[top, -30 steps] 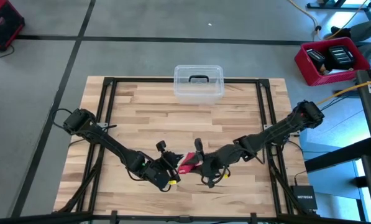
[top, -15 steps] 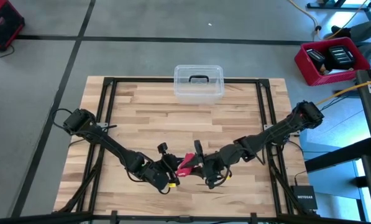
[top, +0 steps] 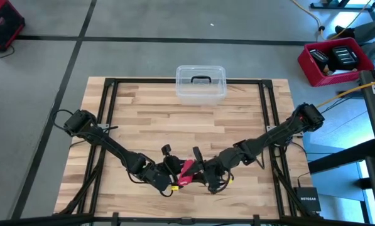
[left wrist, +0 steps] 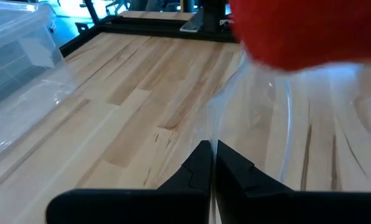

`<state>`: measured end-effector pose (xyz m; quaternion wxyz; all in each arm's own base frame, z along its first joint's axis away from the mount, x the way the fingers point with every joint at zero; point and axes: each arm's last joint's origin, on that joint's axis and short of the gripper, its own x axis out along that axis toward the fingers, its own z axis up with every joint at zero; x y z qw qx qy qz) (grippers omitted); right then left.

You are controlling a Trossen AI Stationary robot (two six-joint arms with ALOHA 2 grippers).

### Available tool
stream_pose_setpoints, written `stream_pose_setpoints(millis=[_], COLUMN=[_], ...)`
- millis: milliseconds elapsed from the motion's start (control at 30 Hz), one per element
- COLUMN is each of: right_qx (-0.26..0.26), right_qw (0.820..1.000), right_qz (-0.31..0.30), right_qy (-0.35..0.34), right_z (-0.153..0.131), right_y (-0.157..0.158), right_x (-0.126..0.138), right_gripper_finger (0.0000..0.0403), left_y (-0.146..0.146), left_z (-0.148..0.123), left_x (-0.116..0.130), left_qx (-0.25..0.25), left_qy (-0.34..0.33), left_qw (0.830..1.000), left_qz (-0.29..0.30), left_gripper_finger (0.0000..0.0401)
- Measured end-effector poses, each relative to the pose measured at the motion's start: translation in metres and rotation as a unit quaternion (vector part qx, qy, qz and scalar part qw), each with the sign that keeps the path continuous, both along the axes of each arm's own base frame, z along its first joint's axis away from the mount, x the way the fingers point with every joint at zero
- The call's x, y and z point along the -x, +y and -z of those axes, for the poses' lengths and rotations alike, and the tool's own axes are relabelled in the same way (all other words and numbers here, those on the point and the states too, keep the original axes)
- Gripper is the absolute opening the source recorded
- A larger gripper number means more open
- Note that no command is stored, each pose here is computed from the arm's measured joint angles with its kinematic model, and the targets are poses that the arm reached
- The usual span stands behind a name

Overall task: Roll bandage
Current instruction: Put the red bandage into the transparent zip bag

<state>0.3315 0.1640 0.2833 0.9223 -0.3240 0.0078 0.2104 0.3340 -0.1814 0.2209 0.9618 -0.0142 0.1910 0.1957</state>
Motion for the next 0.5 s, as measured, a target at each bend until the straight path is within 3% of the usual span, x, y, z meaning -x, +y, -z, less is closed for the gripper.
stream_pose_setpoints(millis=[200, 500], right_qx=[0.058, 0.044], right_qw=[0.998, 0.998], right_qz=[0.034, 0.033], right_qy=[0.003, 0.029], right_z=[0.017, 0.028], right_y=[0.001, 0.004], right_x=[-0.008, -0.012], right_gripper_finger=[0.0088, 0.0085], left_y=[-0.001, 0.0], left_z=[0.0, 0.0], left_x=[0.0, 0.0], left_qx=[0.002, 0.01], left_qy=[-0.001, -0.005], left_qw=[1.0, 1.0], left_qz=[0.001, -0.006], left_gripper_finger=[0.0001, 0.0001])
